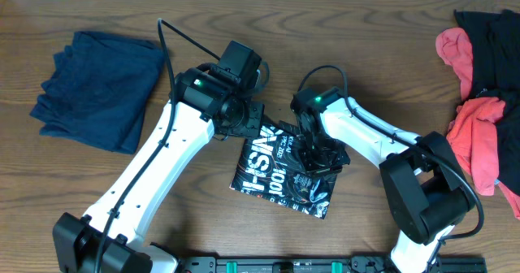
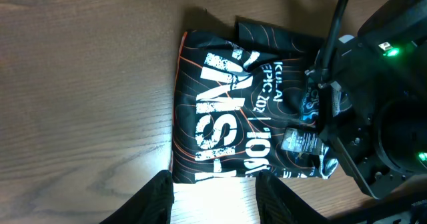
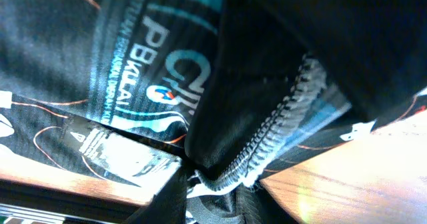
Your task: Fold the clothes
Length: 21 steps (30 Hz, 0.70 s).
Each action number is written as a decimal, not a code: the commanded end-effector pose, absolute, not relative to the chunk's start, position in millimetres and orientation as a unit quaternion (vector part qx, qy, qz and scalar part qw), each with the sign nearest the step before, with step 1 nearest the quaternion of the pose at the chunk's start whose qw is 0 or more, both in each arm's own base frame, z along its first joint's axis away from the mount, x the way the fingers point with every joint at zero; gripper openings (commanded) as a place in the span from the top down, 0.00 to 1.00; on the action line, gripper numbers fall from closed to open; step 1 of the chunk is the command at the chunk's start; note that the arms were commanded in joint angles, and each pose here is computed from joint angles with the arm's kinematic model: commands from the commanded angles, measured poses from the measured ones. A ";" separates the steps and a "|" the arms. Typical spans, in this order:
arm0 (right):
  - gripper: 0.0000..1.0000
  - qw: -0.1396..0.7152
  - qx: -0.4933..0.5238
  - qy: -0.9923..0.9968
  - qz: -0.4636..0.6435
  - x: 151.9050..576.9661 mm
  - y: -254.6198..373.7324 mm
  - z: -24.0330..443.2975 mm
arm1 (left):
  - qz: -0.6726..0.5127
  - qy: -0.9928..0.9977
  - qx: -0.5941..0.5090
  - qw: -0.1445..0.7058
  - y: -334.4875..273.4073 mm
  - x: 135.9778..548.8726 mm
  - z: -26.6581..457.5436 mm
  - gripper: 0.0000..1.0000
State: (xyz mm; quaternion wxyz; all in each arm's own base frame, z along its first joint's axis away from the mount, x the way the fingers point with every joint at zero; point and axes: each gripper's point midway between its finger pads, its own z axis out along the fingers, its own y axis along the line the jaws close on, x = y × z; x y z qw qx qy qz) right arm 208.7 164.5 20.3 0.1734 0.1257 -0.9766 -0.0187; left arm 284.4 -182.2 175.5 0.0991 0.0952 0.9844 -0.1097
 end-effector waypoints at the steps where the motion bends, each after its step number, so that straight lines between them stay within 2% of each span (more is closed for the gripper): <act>1: 0.76 0.164 0.121 -0.979 0.000 212.4 158.4 18.8 | -0.102 0.986 0.089 0.096 -178.2 285.4 173.2 0.58; 3: 0.82 0.150 0.089 -0.984 0.035 219.6 145.6 18.1 | -0.101 0.986 0.089 0.096 -178.0 285.0 173.1 0.56; 7: 0.81 0.111 -0.001 -0.987 0.112 241.5 106.9 24.7 | -0.100 0.987 0.089 0.093 -177.3 283.8 172.7 0.53; 14: 0.77 0.107 -0.051 -0.988 0.103 251.0 83.1 35.1 | -0.100 0.987 0.089 0.092 -177.5 283.8 169.3 0.49; 17: 0.78 0.095 -0.027 -0.993 0.066 257.5 93.8 38.9 | -0.100 0.987 0.089 0.091 -177.6 284.2 160.7 0.46; 21: 0.77 0.045 0.024 -0.997 -0.050 279.2 134.3 53.2 | -0.099 0.987 0.089 0.089 -178.4 285.3 141.8 0.44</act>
